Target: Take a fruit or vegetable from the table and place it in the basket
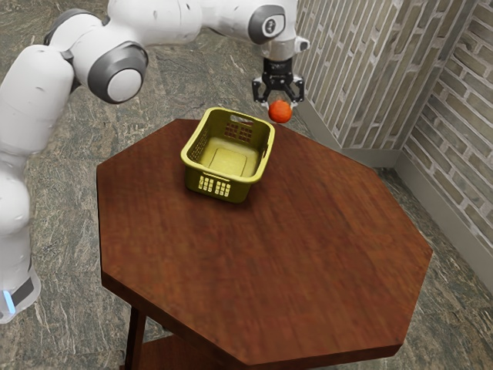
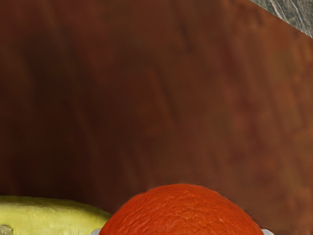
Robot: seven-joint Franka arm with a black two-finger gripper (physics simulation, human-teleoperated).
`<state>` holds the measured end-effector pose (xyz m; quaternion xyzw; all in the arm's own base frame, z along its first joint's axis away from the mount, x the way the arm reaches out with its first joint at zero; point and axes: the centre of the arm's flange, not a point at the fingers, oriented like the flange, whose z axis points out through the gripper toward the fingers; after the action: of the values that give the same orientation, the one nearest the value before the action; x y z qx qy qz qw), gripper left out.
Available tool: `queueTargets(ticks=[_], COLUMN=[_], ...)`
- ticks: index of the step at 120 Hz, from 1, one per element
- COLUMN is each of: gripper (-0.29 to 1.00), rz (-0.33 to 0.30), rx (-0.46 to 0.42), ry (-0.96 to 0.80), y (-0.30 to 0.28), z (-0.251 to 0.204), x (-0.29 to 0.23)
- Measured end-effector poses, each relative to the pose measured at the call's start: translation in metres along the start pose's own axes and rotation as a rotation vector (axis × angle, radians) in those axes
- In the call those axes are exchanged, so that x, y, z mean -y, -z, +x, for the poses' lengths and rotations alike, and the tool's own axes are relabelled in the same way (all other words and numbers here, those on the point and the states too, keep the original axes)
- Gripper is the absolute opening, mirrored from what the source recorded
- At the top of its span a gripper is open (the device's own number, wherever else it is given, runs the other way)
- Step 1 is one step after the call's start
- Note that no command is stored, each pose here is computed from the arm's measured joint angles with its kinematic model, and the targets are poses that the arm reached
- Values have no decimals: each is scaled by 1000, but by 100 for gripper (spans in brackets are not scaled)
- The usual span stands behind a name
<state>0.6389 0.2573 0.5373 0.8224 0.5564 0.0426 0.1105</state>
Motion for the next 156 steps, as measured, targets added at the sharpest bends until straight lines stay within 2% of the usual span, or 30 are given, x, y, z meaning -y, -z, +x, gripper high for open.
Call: queueTargets(ticks=[43,71,90,106,125,156], gripper=[13,16,44,59,66,69], rz=[175,232,231,224,219,192], rx=[169,230,247,253,254,232], ry=[2,-1,-7,-15,-19,-29], y=[-13,-18,-21,-21,-19,2], z=[-26,-38,-41,-45,-46,-48], x=[39,53,51,48,47,46])
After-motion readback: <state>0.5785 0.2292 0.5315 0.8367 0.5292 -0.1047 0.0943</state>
